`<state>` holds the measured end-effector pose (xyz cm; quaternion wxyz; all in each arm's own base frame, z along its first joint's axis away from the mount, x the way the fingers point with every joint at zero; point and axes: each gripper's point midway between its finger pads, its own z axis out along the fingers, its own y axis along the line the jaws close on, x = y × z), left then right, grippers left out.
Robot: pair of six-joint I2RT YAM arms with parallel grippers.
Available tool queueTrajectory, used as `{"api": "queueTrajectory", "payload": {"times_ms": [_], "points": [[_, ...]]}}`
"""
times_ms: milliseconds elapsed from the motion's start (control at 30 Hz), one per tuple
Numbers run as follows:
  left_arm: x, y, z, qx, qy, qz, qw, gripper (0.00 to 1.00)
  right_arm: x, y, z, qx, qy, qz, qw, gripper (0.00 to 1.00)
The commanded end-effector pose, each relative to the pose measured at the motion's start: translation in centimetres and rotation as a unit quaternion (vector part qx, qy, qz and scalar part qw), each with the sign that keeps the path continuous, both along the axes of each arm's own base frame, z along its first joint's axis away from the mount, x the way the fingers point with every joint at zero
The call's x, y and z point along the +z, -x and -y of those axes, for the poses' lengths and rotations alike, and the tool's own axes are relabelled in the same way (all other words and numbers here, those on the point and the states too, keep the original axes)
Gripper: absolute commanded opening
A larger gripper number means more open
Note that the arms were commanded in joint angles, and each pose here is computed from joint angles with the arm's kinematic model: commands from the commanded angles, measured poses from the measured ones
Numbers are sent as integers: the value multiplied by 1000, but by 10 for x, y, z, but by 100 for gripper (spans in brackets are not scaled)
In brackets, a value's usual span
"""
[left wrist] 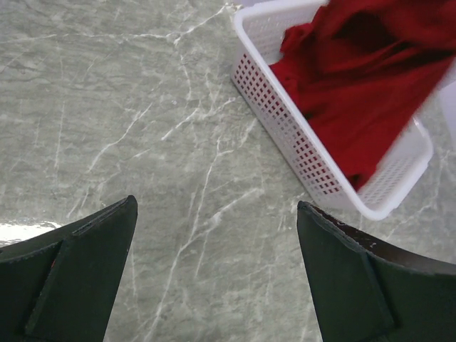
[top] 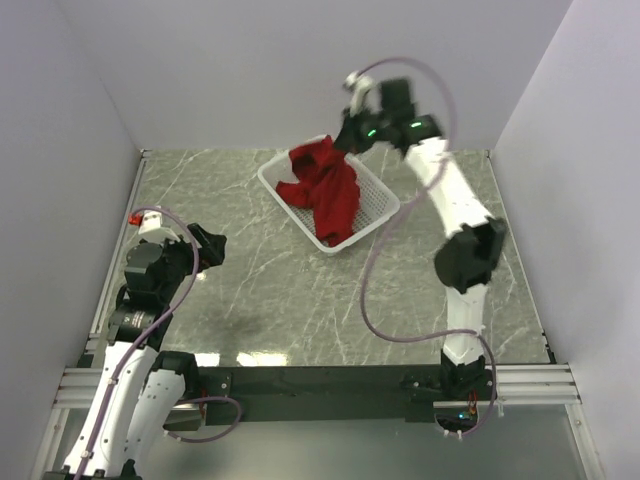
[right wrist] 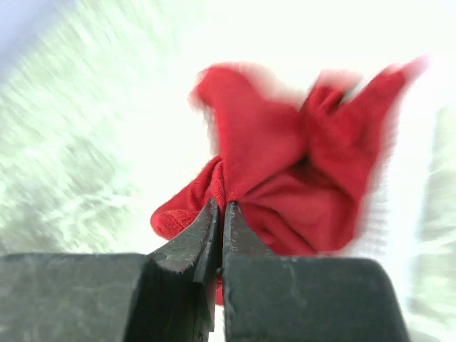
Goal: Fold and stack the t-shirts
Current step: Grab the tshirt from the pile, then move the tshirt to the center of the board
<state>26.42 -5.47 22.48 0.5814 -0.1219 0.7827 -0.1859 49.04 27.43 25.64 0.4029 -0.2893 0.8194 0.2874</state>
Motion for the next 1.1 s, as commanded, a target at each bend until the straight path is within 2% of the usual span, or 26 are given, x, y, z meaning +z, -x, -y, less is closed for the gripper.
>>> {"api": "queueTrajectory", "payload": {"times_ms": [0, 133, 300, 500, 767, 867, 900, 967, 1000, 1067], "points": [[8, 2, 3, 2, 23, 15, 1000, 99, 196, 52, 47, 41, -88, 203, 974, 0], [7, 3, 7, 1, 47, 14, 999, 99, 271, 74, 102, -32, -102, 285, 953, 0], [1, 1, 12, -1, 73, 9, 997, 99, 360, 119, 160, -133, -113, 394, 902, 0], [0, -1, 12, 2, 80, 5, 997, 99, 406, 156, 197, -213, -118, 454, 857, 0], [6, -1, 12, 5, 90, 3, 996, 99, 436, 188, 234, -273, -110, 497, 816, 0], [8, -2, 16, 0, 99, 4, 995, 99, 418, 185, 231, -266, -99, 478, 831, 0], [8, -3, 16, -2, 100, 2, 995, 99, 391, 168, 232, -269, -87, 442, 851, 0], [9, -3, 17, -3, 104, 0, 995, 99, 365, 166, 230, -262, -76, 414, 868, 0], [7, -3, 18, -4, 106, -4, 994, 99, 323, 147, 230, -261, -64, 364, 892, 0], [7, -2, 21, -9, 110, -7, 994, 99, 288, 150, 222, -234, -52, 335, 911, 0]]}}
